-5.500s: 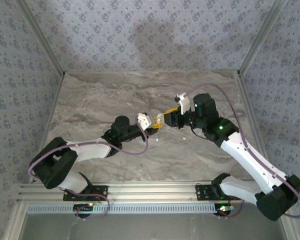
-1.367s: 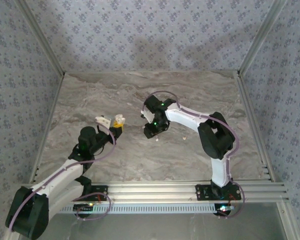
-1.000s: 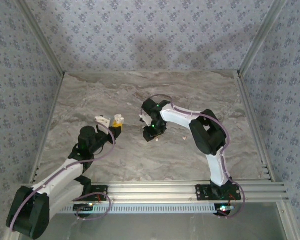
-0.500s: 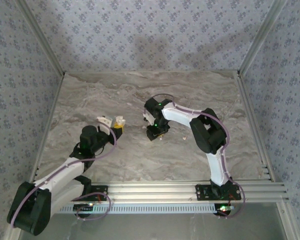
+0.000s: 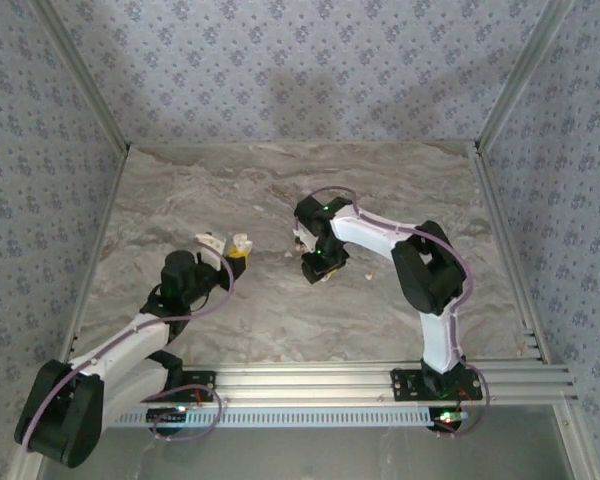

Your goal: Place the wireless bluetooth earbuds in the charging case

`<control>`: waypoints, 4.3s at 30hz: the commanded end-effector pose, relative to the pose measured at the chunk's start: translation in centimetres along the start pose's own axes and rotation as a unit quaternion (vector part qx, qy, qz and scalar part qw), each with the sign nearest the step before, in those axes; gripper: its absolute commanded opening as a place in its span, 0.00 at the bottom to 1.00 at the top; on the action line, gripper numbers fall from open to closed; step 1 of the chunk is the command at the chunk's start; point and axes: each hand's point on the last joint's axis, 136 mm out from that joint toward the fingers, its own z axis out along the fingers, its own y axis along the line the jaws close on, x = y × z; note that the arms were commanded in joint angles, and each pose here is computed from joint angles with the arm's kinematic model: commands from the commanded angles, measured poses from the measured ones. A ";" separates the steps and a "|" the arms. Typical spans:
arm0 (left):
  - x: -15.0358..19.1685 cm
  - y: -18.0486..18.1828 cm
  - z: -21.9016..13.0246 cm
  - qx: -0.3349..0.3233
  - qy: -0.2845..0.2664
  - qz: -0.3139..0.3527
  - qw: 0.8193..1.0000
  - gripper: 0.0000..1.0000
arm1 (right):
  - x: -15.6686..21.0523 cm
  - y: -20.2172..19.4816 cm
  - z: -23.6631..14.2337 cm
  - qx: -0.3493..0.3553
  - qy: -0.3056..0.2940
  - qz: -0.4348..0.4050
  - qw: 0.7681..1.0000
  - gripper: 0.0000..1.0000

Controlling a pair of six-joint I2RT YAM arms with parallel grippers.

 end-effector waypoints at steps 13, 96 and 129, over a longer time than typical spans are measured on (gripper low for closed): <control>-2.9 -0.3 0.1 0.008 -0.029 0.019 0.999 0.12 | -2.3 -1.0 -1.3 -0.050 -0.049 -0.004 0.998 0.50; -3.5 -0.6 0.2 0.016 -0.032 0.029 0.999 0.12 | -1.0 -4.4 1.1 0.083 -0.001 -0.042 0.996 0.43; -3.7 -0.9 -0.1 0.021 -0.037 0.030 0.999 0.12 | 1.9 -1.9 0.7 -0.016 0.025 0.189 0.982 0.43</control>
